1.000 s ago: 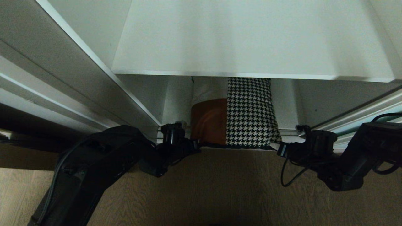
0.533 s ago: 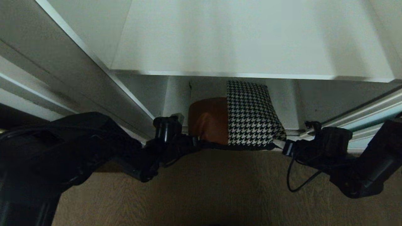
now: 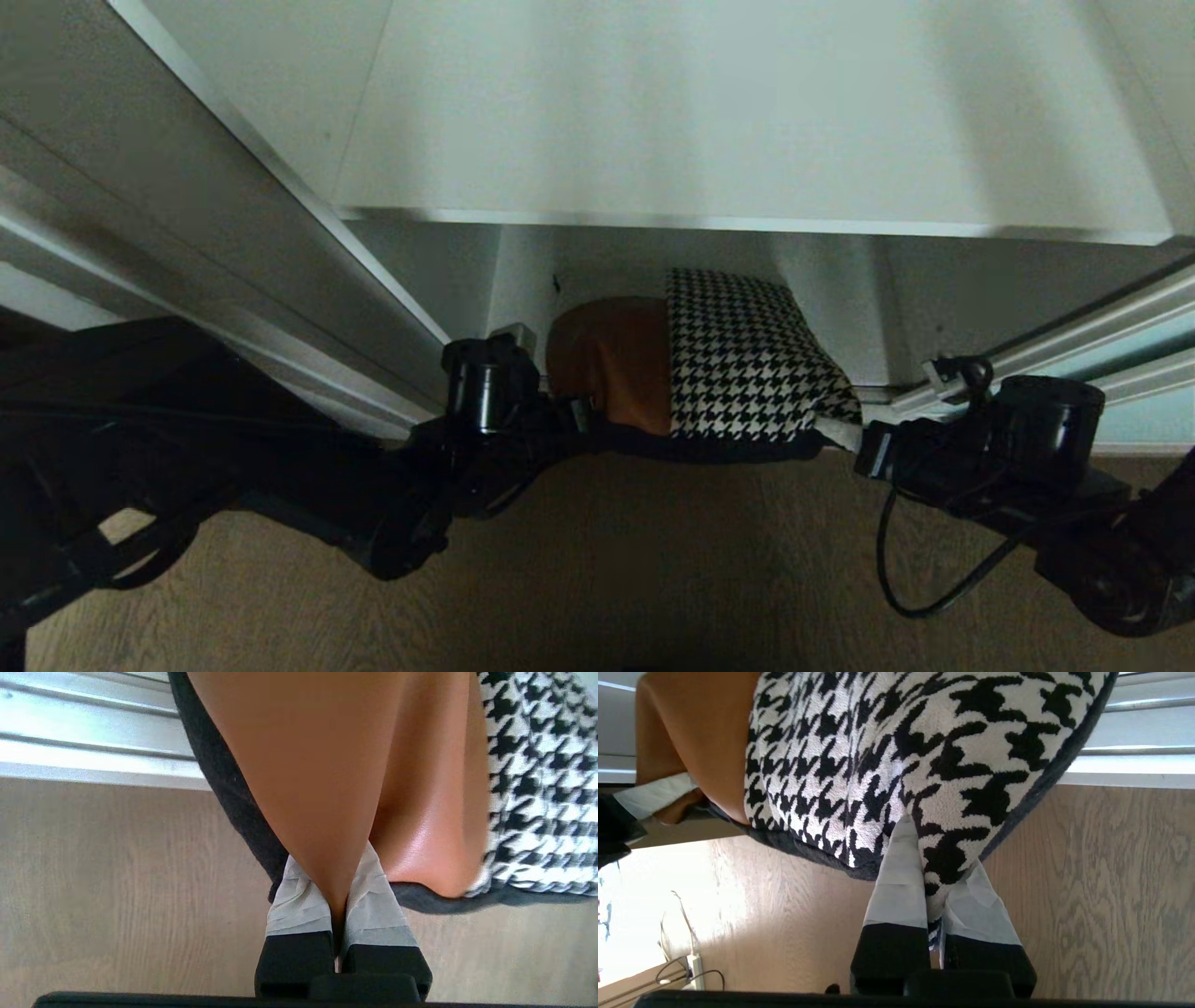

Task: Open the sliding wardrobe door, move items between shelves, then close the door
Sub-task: Place the pillow on the higher shelf

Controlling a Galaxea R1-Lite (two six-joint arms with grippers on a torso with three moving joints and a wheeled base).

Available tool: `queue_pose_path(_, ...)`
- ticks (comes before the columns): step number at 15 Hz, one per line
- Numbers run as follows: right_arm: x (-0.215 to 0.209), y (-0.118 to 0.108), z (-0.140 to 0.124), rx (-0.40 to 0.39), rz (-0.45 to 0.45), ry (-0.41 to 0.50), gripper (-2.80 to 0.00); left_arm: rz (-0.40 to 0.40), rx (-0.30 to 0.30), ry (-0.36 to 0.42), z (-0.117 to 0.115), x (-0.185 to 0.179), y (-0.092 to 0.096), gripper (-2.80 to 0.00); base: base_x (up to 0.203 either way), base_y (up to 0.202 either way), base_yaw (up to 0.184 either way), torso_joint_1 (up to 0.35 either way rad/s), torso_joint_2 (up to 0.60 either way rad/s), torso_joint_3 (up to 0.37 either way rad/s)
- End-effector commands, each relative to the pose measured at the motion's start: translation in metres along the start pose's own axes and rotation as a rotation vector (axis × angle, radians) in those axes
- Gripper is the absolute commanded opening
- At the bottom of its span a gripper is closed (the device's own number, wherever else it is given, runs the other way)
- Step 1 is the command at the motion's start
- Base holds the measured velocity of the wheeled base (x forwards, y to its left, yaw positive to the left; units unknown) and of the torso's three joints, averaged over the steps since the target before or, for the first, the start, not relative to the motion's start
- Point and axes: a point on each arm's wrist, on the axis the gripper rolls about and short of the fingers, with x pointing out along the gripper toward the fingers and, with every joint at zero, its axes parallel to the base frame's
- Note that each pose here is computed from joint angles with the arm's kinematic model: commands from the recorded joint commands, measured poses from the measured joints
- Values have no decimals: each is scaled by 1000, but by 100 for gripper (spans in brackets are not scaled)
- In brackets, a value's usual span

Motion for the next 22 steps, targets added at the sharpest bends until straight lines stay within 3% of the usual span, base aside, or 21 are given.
queue_pose_path(1, -15, 13, 6, -13, 24, -26, -280, -20, -1, -23, 6, -12, -8, -280, 0, 0, 0, 0, 0, 0)
queue_pose_path(4, -37, 31, 8, -25, 58, -38, -280, -45, -7, -61, 22, -34, -15, -280, 0, 0, 0, 0, 0, 0)
queue_pose_path(11, -87, 84, -4, -51, 130, -38, -280, -104, -16, -41, 16, -77, -36, -280, 0, 0, 0, 0, 0, 0)
queue_pose_path(14, -98, 93, -10, -30, 156, -14, -280, -106, -11, -41, 15, -90, -39, -280, 0, 0, 0, 0, 0, 0)
queue_pose_path(22, -125, 103, -1, -23, 196, -69, -280, -179, 12, 4, -2, -130, -51, -280, 0, 0, 0, 0, 0, 0)
